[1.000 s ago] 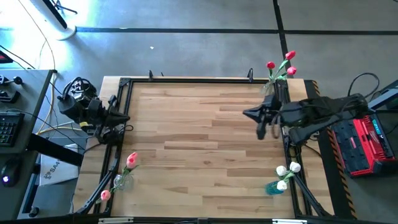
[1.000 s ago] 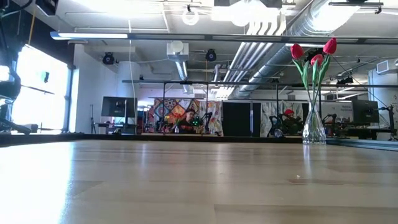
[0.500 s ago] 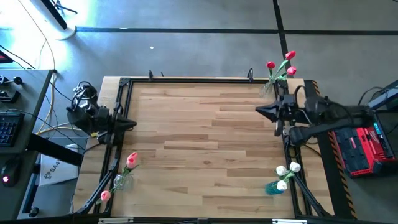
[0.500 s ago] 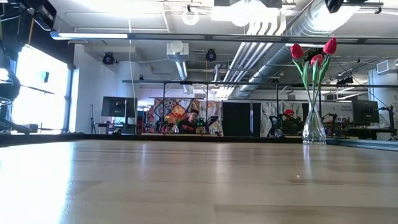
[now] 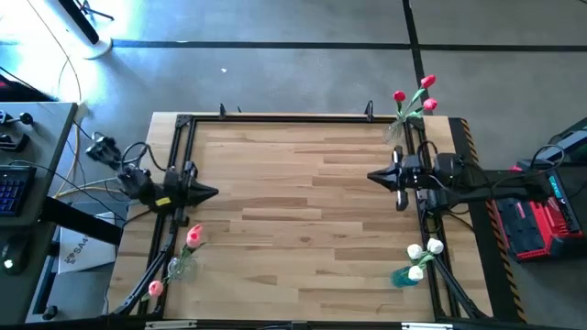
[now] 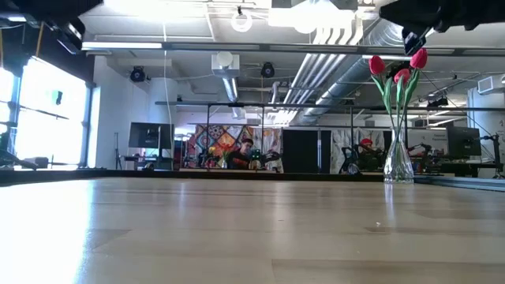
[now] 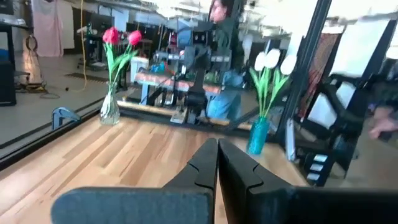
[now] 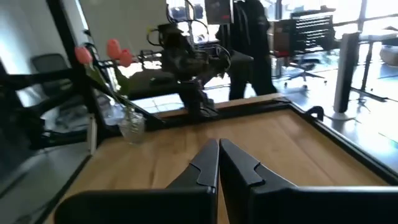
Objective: Sort flowers into vase by color
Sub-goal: Return to Home Position
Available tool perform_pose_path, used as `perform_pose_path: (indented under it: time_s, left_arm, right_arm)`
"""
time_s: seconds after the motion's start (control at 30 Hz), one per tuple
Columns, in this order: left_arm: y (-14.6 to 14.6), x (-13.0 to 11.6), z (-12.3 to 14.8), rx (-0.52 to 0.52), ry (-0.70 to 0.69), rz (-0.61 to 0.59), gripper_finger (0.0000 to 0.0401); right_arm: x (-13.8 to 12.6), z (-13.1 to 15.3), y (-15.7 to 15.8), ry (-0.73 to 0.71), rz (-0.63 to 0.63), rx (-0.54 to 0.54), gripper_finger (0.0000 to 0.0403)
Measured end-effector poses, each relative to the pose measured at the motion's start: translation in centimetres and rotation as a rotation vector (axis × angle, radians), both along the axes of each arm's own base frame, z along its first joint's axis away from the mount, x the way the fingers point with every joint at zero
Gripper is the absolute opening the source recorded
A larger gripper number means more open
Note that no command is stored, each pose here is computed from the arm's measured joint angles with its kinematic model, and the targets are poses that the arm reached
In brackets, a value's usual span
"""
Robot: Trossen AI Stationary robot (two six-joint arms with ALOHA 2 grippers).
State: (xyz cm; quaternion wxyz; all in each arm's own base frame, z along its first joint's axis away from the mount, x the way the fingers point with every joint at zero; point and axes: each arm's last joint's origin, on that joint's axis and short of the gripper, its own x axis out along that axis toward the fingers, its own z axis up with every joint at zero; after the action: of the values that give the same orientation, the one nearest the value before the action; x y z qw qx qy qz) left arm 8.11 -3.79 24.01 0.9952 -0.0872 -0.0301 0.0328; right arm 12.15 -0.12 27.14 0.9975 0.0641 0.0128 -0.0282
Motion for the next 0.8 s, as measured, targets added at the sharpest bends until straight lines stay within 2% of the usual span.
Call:
perform_pose_path:
  time_s: [0.3,0.6,0.8]
  left_arm:
    - [1.9,2.5,-0.9,0.048,0.056,0.084,0.0000]
    - [4.3,2.8,-1.1,0.074,0.077,0.080,0.0000]
    - [4.9,2.8,-1.1,0.070,0.076,0.078,0.0000]
  right_arm:
    - [0.2,-1.0,-0.7,-0.039,-0.003,-0.007,0.0000]
    - [-2.5,-0.3,-1.1,-0.123,-0.042,-0.068,0.0000]
    - [-3.4,-0.8,-1.0,-0.090,-0.051,-0.006,0.0000]
